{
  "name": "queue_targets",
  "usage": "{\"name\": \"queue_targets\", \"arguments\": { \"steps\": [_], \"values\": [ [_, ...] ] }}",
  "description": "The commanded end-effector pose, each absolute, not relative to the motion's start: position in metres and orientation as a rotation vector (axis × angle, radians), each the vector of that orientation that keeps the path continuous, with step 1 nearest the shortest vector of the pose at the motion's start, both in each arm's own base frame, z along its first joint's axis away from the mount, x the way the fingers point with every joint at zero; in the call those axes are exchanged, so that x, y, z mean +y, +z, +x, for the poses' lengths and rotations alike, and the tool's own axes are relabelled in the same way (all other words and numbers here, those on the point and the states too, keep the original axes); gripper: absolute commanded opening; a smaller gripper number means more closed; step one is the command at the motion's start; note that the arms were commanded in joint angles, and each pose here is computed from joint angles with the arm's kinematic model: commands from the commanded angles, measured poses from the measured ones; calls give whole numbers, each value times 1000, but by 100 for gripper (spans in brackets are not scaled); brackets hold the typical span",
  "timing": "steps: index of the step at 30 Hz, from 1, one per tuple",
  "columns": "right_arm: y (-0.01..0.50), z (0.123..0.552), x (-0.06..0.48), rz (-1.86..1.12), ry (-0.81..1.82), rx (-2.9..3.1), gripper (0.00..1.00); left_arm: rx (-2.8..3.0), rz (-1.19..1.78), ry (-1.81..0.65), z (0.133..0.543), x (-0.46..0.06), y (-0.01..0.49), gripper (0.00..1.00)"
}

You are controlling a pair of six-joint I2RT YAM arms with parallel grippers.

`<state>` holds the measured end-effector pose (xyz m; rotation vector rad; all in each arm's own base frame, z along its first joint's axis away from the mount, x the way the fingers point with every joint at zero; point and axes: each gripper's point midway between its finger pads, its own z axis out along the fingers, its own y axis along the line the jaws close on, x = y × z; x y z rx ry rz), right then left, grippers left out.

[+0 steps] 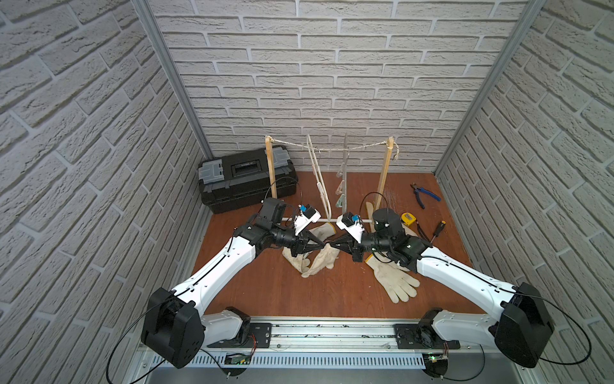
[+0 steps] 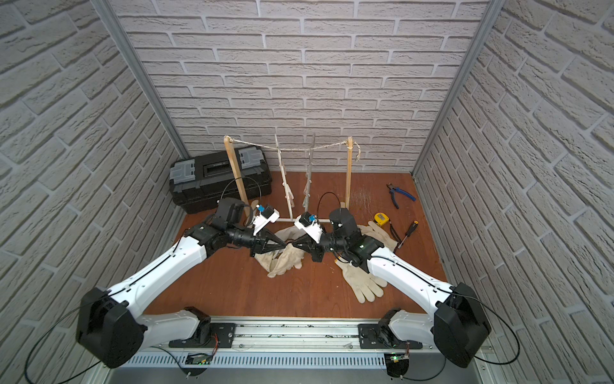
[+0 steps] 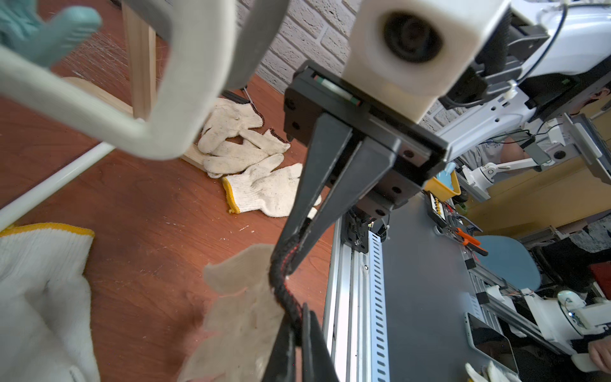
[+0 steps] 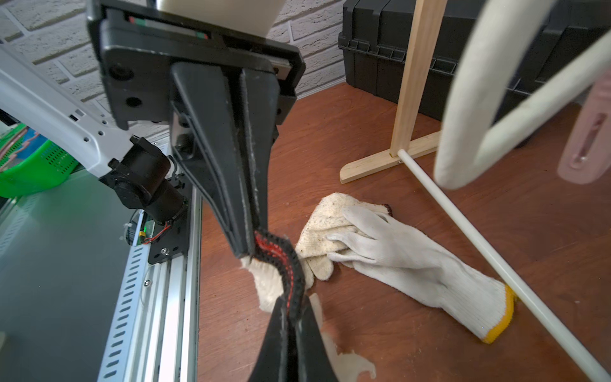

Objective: Clip the gloves onto a hanger to dry
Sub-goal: Pick up the glove from the center of the board, then adjust the hanger on the clothesline.

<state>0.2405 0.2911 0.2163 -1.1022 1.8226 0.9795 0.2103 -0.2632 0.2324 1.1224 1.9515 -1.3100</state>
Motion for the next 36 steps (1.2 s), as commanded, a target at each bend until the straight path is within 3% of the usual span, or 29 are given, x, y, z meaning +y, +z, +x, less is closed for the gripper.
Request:
{"name": "queue_targets", "arguments": {
  "steps": [1, 3, 7, 13, 20, 24, 36],
  "values": [
    [244, 235, 293, -1044, 1045, 1763, 3, 1940, 1080, -1219, 226, -257, 245, 30],
    [247, 238, 288, -958, 1042, 1822, 3, 1973, 1051, -1129, 234, -251, 243, 46],
    [251, 241, 283, -764, 968, 1976, 3, 1984, 1027, -1001, 246, -243, 254, 67],
    [257, 252, 257, -324, 788, 2217, 3, 2029, 936, -691, 285, -220, 271, 72],
    [281, 266, 233, 79, 690, 2222, 3, 1960, 898, -668, 302, -220, 299, 77],
    [306, 282, 236, 195, 667, 2137, 3, 1997, 849, -630, 316, -218, 297, 85],
    [341, 312, 209, 447, 326, 1944, 3, 1982, 616, -654, 326, -212, 339, 85]
  ]
}}
